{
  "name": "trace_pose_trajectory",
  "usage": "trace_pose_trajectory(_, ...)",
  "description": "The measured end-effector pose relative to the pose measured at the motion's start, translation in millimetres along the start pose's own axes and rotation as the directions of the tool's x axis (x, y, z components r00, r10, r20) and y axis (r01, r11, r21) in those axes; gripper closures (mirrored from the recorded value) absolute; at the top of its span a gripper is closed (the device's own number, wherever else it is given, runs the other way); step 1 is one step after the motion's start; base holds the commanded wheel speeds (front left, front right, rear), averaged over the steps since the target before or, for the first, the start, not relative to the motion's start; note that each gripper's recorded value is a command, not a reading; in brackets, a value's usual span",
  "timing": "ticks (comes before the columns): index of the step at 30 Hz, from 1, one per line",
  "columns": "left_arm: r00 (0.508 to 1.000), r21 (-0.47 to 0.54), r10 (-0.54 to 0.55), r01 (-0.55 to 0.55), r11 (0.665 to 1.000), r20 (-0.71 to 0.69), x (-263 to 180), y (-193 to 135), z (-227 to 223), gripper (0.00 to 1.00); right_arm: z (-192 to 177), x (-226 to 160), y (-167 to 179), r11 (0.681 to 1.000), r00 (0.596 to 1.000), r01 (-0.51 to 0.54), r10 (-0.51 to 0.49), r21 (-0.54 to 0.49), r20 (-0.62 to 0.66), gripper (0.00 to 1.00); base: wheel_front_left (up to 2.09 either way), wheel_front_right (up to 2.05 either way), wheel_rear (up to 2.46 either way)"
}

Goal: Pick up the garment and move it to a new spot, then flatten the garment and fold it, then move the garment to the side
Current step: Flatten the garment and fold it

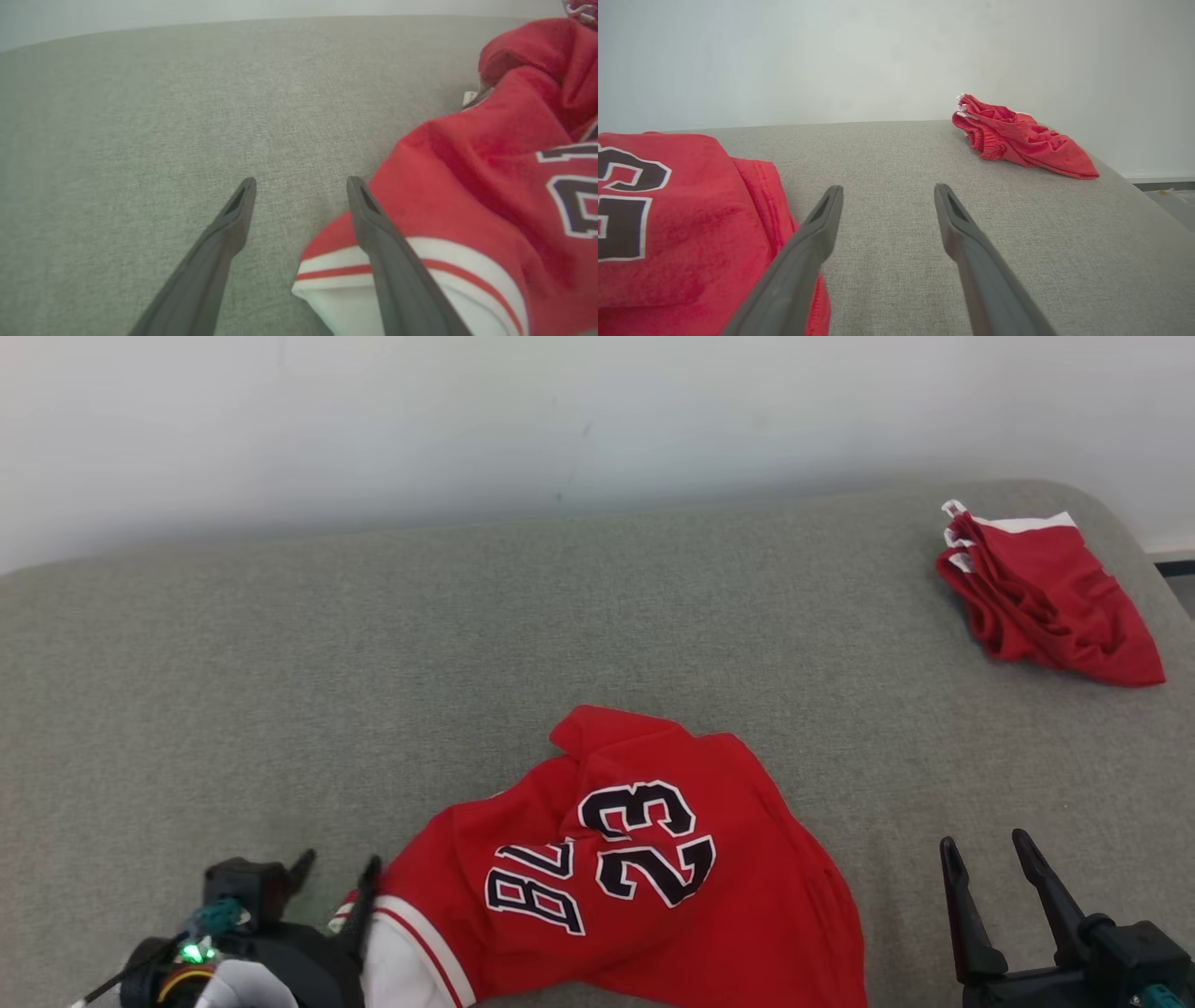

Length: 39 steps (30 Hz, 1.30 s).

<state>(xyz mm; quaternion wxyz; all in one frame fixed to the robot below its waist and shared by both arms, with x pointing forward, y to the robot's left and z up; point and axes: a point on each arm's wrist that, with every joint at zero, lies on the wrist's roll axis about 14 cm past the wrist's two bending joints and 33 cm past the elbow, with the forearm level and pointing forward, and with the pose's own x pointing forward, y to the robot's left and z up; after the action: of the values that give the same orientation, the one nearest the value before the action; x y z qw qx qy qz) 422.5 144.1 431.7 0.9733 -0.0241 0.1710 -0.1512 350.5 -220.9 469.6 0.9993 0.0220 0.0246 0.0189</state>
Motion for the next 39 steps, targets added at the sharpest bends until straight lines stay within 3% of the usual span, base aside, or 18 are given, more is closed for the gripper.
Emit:
trace_pose_trajectory(9,0.959,0.031,-0.093,0.105,0.994,-0.268,-1.9,-18.4,-56.3,0.0,-2.6,-4.0,-9.3,0.999,0.999,0.031,-0.031,-0.003,-0.009,0.0,0.0,0.0,0.0)
trace_pose_trajectory(10,0.958,0.033,-0.096,0.109,0.993,-0.271,-1.6,-19.1,-56.6,0.42,-2.2,-4.1,-9.9,0.999,0.999,0.033,-0.033,-0.004,-0.008,0.0,0.0,0.0,0.0)
trace_pose_trajectory(11,0.956,0.039,-0.096,0.111,0.993,-0.278,-1.6,-18.8,-58.0,0.66,-1.7,-4.0,-10.6,0.999,0.999,0.035,-0.035,-0.005,-0.007,0.0,0.0,0.0,0.0)
trace_pose_trajectory(12,0.954,0.046,-0.1,0.118,0.992,-0.283,-1.2,-20.0,-58.7,1.0,-1.1,-3.9,-10.7,0.999,0.999,0.035,-0.035,-0.006,-0.005,0.0,0.0,0.0,0.0)
trace_pose_trajectory(18,0.974,0.062,-0.105,0.119,0.991,-0.201,4.6,-21.1,-40.7,1.0,5.7,-2.5,-9.1,0.999,0.999,0.03,-0.029,-0.016,0.017,0.0,0.0,0.0,0.0)
trace_pose_trajectory(21,0.999,0.069,-0.036,0.038,0.997,-0.031,12.1,-3.1,1.5,1.0,11.0,-1.9,-11.5,0.999,0.999,0.037,-0.036,-0.02,0.034,0.0,0.0,0.0,0.0)
trace_pose_trajectory(25,0.986,0.058,0.075,-0.085,0.995,0.151,8.7,25.0,43.7,1.0,16.4,-2.5,-14.1,0.999,0.998,0.045,-0.044,-0.028,0.051,0.0,0.0,0.0,0.0)
trace_pose_trajectory(31,0.984,0.004,0.154,-0.155,0.988,0.089,-6.8,43.5,12.7,0.98,17.1,-5.0,-13.2,0.998,0.997,0.054,-0.053,-0.027,0.056,0.0,0.0,0.0,0.0)
trace_pose_trajectory(32,0.983,0.007,0.154,-0.156,0.988,0.097,-8.7,43.7,11.2,0.08,17.1,-5.3,-12.9,0.998,0.997,0.055,-0.053,-0.026,0.056,0.0,0.0,0.0,0.0)
trace_pose_trajectory(33,0.98,0.003,0.157,-0.159,0.987,0.122,-10.2,43.9,14.4,0.0,17.2,-5.6,-11.9,0.998,0.997,0.054,-0.052,-0.023,0.058,0.0,0.0,0.0,0.0)
trace_pose_trajectory(39,0.942,-0.067,0.209,-0.198,0.978,0.263,-25.1,46.3,44.1,0.0,24.3,-8.0,-9.8,0.999,0.996,0.045,-0.044,-0.022,0.081,0.0,0.0,0.0,0.0)
